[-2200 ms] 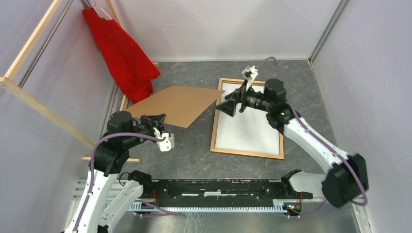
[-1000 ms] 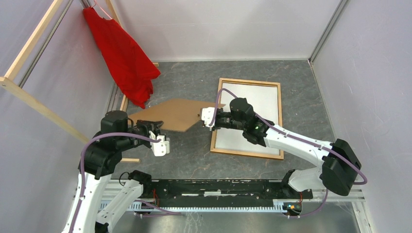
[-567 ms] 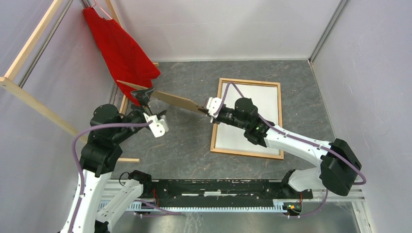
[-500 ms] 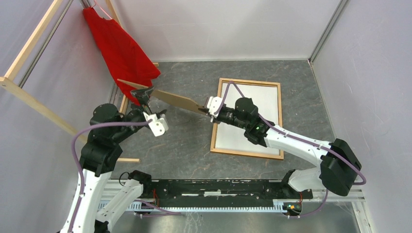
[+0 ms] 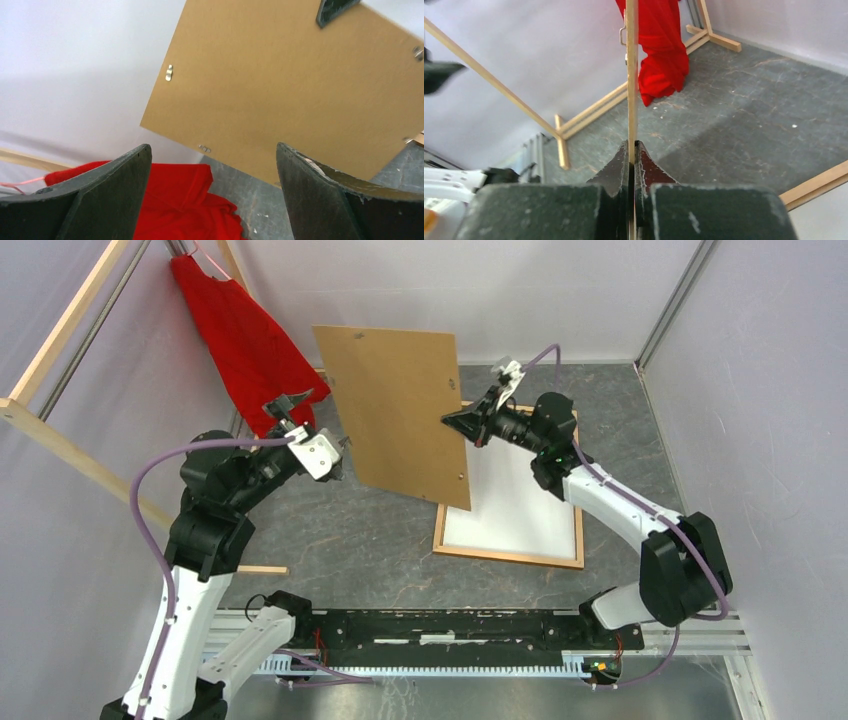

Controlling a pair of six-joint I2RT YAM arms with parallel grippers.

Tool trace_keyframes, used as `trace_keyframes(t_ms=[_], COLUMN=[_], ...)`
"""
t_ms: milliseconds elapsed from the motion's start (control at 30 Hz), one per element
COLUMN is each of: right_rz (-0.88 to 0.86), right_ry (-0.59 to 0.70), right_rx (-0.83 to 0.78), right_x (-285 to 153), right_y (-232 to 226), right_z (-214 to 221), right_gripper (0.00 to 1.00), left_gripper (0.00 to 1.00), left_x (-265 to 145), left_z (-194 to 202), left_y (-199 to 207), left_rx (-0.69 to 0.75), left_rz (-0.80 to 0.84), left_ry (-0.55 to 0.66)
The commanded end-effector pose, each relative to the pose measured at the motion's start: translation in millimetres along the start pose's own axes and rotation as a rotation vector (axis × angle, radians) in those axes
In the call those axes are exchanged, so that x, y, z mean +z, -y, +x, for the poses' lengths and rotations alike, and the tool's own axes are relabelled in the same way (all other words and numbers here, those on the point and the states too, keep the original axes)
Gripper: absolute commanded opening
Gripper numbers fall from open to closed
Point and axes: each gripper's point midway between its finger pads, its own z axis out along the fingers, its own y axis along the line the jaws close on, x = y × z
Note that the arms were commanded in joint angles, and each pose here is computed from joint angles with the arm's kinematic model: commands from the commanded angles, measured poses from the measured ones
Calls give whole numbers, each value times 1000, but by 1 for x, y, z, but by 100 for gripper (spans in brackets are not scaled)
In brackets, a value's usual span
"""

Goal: Put the photo into the frame
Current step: Turn over the photo frame item at the center of the board.

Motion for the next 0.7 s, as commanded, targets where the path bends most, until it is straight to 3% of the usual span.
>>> trace_keyframes(t_ms=[0,233,467,667], right_rz=[-163,-221,-68,105], right_ry=[103,178,214,240], right_rx=[257,559,636,666], right_x=[-21,-73,-113,-159], right_y=[-21,-8,27,60], right_z=[-43,-36,-29,-24], right_gripper=[0,0,0,0], left_gripper=[100,100,100,100], left_x=[14,35,53,70], left_z=[14,59,107,149], left_y=[-9,-3,9,61], left_rx=[-103,-161,-248,-323], left_rz=[-41,-41,-53,126], left_ry=[-63,-208,-285,-359])
